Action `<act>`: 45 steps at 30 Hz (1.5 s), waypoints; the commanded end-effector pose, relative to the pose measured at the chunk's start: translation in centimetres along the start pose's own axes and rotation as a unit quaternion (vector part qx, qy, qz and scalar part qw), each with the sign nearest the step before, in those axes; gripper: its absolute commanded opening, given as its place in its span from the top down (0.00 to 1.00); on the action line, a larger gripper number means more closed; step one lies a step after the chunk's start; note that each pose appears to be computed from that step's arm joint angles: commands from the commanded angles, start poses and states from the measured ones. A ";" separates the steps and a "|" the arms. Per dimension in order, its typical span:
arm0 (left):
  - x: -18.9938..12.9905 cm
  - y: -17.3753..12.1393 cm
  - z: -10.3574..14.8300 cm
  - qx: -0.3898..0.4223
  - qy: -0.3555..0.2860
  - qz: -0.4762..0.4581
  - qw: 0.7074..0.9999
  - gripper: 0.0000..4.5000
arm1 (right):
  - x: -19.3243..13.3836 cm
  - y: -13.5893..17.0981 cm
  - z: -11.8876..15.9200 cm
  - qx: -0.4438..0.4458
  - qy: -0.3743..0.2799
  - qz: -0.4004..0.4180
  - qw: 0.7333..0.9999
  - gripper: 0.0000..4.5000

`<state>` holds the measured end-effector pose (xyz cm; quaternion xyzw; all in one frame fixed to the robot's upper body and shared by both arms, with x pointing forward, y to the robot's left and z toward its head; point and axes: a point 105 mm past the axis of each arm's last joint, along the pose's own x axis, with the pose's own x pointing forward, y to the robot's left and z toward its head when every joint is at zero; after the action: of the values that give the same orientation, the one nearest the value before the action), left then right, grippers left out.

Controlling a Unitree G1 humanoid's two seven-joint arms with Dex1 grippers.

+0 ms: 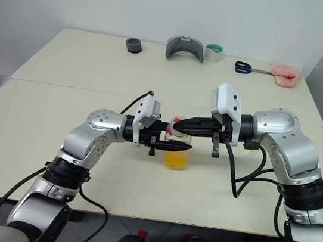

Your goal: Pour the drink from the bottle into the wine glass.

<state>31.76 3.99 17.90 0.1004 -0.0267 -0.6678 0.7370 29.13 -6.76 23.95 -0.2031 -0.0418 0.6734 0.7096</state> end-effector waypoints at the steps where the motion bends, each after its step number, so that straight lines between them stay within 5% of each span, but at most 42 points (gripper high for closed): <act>1: 0.1 0.1 3.6 0.081 -0.054 0.009 0.995 0.59 | -0.7 -0.6 -0.2 0.026 -0.008 -0.048 0.998 0.87; 9: -0.2 0.7 3.2 0.091 -0.059 0.039 0.993 0.59 | -3.3 1.1 4.1 0.059 -0.086 -0.126 0.987 0.26; 13: -0.1 1.0 3.5 0.086 -0.065 0.042 0.993 0.59 | -1.9 1.6 3.0 0.066 -0.072 -0.189 0.977 0.00; 20: 0.2 1.5 3.9 0.082 -0.065 0.039 0.994 0.59 | 0.0 0.1 2.1 0.057 -0.070 -0.301 0.949 0.00; 30: 0.4 1.5 4.1 0.075 -0.065 0.037 0.994 0.59 | 1.3 -0.5 2.4 0.064 -0.096 -0.317 0.941 0.00; 34: 0.4 1.6 4.1 0.074 -0.065 0.040 0.994 0.59 | 1.7 -0.3 1.9 0.070 -0.089 -0.311 0.944 0.18; 39: 0.2 1.6 4.0 0.071 -0.063 0.042 0.995 0.59 | 2.1 -0.1 1.8 0.070 -0.095 -0.307 0.944 0.57; 45: 0.2 1.5 3.9 0.065 -0.062 0.034 0.995 0.59 | 2.8 1.0 2.0 0.063 -0.108 -0.243 0.962 0.58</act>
<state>32.98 3.56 19.97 0.1052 -0.0855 -0.6397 0.7565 29.18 -4.45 24.16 -0.0638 -0.1016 0.4509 0.8845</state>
